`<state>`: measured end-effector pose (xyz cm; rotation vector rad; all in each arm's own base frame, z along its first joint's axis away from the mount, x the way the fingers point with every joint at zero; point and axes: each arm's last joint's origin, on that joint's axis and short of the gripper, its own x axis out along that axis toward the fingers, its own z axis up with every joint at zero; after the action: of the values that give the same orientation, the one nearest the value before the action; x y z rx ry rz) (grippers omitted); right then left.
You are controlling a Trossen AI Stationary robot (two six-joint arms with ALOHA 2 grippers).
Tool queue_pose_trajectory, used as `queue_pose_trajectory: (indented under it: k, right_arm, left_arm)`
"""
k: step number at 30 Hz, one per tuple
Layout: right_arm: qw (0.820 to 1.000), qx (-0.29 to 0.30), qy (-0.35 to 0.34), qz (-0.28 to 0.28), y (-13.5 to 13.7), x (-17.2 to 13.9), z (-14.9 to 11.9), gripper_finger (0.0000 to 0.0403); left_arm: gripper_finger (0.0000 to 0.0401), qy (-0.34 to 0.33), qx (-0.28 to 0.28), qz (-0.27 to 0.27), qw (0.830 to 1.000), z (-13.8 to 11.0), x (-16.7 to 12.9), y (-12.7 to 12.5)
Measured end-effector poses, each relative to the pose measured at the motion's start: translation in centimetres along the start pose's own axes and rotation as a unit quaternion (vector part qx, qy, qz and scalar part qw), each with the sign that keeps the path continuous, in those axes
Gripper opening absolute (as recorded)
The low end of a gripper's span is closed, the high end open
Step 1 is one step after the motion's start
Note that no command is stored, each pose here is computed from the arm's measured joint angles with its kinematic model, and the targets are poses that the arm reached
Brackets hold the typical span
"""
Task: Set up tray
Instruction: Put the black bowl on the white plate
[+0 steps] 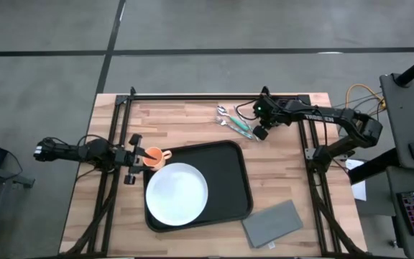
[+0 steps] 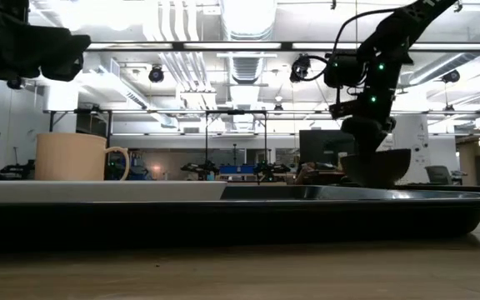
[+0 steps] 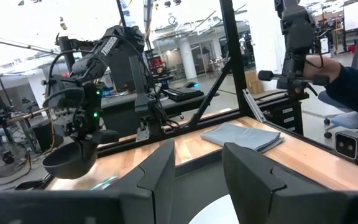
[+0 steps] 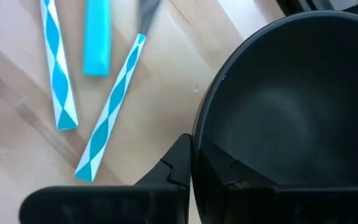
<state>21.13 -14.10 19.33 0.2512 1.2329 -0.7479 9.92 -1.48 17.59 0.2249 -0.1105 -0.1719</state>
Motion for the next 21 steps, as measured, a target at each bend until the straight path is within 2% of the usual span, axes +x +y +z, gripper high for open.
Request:
queue_pose_trajectory:
  k: [10,21]
  right_arm:
    - [0.994,-0.09,-0.06,0.026,3.8,-2.9,1.5,0.0009]
    - [0.962,-0.216,-0.144,0.08,10.0,-7.4,2.0,0.0009]
  left_arm:
    - [0.0116,0.003,0.0,-0.001,1.0,-0.1,0.0,0.0]
    - [0.0116,0.007,0.0,-0.002,1.0,-0.1,0.1,0.0]
